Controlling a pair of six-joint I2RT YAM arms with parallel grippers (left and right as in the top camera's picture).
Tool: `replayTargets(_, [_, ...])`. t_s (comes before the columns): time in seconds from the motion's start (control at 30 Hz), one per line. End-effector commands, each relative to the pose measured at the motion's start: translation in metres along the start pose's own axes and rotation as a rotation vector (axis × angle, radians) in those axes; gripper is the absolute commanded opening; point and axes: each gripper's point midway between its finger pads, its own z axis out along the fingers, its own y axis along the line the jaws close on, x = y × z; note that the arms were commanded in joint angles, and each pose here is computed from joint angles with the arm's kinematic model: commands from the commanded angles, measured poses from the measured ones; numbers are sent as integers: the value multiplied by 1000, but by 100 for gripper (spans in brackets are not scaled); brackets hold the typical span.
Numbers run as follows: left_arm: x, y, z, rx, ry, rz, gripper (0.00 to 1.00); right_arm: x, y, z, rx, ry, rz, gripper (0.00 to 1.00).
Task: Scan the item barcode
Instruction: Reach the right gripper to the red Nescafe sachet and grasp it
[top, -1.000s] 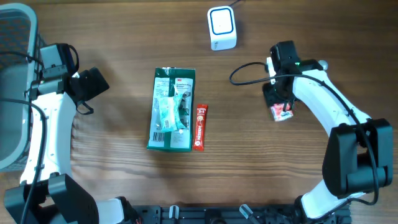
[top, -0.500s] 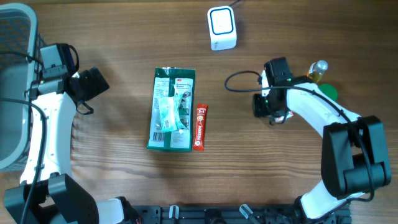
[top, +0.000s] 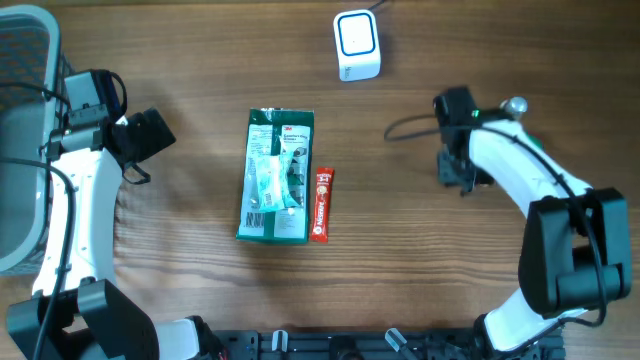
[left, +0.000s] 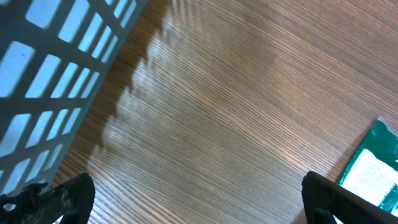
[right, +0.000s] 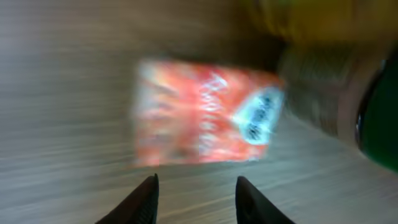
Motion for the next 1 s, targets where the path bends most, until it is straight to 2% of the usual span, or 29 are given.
replayTargets(0.0, [-6,1,-4,1,-19,7,100,-28,93,-64,-550,-33,-22,44])
replayTargets(0.07, [-6,1,-4,1,-19,7,100,-26,127,-85,-716,-24,-35,46])
replayTargets(0.1, [-6,1,-4,1,-19,7,100,-23,138,-87,-725,-11,-7,46])
replayTargets(0.17, [-6,1,-4,1,-19,7,100,-15,159,-86,-686,-6,20,47])
replayTargets(0.23, [-6,1,-4,1,-19,6,100,-2,179,-84,-612,-7,57,54])
replayTargets(0.27, [-6,1,-4,1,-19,7,100,2,189,-86,-602,-17,49,60])
replayTargets(0.3, [-6,1,-4,1,-19,7,100,8,211,-94,-625,-40,17,96])
replayTargets(0.33, [-6,1,-4,1,-19,7,100,13,224,-99,-641,-40,23,100])
replayTargets(0.4, [-6,1,-4,1,-19,7,100,26,250,-111,-676,-49,-4,100])
replayTargets(0.43, [-6,1,-4,1,-19,7,100,33,260,-115,-674,-66,-37,73])
replayTargets(0.47, [-6,1,-4,1,-19,7,100,37,264,-115,-654,-74,-28,52])
replayTargets(0.5, [-6,1,-4,1,-19,7,100,40,265,-112,-604,-86,31,43])
replayTargets(0.6, [-6,1,-4,1,-19,7,100,47,269,-103,-466,-178,133,38])
replayTargets(0.73, [-6,1,-4,1,-19,7,100,59,275,-86,-333,-262,114,38])
replayTargets(0.97, [-6,1,-4,1,-19,7,100,74,262,-34,-161,-186,76,38])
